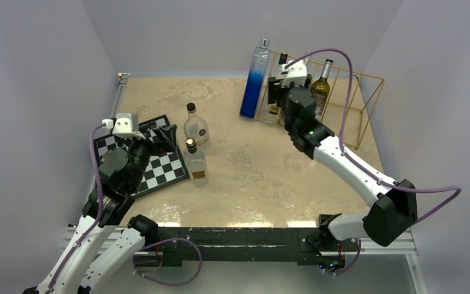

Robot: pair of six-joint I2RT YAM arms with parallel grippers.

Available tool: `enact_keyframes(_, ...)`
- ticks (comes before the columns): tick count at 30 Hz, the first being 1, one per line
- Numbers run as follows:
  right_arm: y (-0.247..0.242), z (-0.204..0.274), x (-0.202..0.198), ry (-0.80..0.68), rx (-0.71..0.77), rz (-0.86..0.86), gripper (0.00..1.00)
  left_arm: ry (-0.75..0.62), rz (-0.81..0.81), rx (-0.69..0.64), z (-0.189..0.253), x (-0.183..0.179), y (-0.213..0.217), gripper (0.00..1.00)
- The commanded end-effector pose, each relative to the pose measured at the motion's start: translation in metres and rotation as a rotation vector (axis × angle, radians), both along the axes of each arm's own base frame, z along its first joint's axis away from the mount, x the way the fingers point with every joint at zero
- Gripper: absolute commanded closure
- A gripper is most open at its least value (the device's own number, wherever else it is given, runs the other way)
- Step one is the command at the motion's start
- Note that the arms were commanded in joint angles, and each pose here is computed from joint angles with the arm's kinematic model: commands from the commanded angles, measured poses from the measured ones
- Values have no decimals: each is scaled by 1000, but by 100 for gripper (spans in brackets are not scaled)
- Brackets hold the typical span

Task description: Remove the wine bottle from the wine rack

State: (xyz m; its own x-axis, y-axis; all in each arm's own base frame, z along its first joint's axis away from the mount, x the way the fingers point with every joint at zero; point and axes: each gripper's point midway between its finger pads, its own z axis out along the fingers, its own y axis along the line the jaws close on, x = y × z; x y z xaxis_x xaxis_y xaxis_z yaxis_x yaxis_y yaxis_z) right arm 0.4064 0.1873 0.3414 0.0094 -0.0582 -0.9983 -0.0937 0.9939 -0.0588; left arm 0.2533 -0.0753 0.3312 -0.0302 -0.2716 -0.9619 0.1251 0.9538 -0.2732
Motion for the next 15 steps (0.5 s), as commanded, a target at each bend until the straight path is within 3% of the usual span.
enact_keyframes(1, -81, -14, 24, 89, -10, -242, 26, -83, -78, -16, 29, -5, -12, 2)
enact_keyframes(7, -163, -28, 68, 234, -4, -423, 26, -95, -84, -22, 33, -8, -12, 1)
enact_keyframes(15, -205, -39, 120, 323, 126, -375, 36, -94, -94, -22, 32, -7, -14, 2)
